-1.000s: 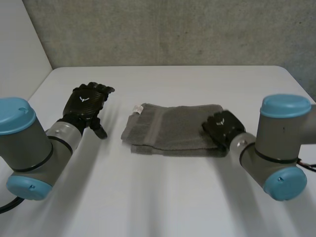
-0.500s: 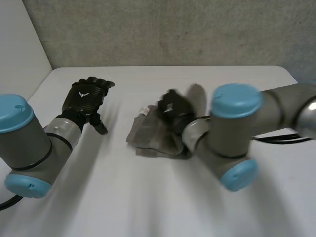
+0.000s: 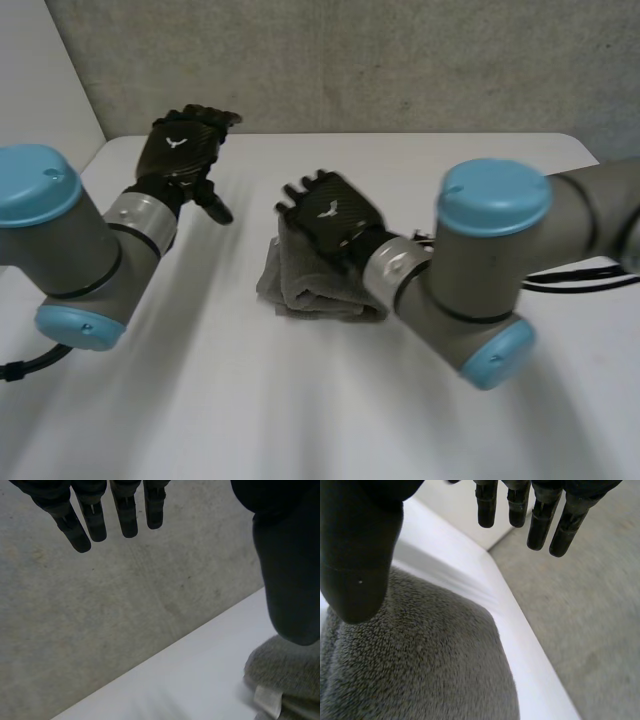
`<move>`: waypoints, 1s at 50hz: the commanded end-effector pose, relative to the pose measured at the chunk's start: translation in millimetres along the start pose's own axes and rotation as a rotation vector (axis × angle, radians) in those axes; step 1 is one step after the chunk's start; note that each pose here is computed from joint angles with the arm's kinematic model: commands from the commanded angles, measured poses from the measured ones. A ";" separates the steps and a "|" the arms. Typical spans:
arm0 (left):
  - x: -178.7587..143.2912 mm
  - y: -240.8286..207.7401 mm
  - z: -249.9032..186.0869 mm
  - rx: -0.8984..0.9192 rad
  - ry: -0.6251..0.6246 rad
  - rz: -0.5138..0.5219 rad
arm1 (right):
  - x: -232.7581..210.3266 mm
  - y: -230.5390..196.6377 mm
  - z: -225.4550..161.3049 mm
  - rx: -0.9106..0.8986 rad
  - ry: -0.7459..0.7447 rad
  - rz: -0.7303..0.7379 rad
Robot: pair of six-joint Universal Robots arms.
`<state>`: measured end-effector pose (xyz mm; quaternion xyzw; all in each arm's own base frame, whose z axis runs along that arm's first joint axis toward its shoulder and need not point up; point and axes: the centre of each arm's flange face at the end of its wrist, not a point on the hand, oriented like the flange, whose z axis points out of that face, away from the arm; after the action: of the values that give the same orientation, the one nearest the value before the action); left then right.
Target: Fold the towel.
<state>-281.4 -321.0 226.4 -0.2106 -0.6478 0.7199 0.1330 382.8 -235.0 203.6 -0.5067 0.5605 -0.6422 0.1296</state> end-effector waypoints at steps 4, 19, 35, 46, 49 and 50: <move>43.5 25.2 -2.3 -0.086 0.105 -0.115 | 35.1 25.9 -10.3 -0.084 0.083 0.292; 79.7 104.3 -15.3 -0.351 0.157 -0.048 | 22.1 103.3 4.7 -0.331 0.067 0.458; 56.3 -34.0 -22.4 -0.078 0.083 -0.145 | 114.2 -9.4 -46.1 -0.008 0.341 0.430; 13.0 -87.7 -33.9 -0.055 -0.071 -0.166 | 164.2 -19.5 -73.6 0.006 0.612 0.444; 8.4 -92.6 -35.0 -0.065 -0.085 -0.168 | 166.8 -20.0 -74.7 0.002 0.630 0.439; 6.5 -93.5 -35.1 -0.069 -0.091 -0.168 | 167.8 -19.4 -75.0 0.000 0.633 0.438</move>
<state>-289.5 -271.2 306.6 -0.1410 -0.6815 0.6968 0.1736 259.2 -303.8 314.4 -0.1639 0.6642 -0.7222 0.1025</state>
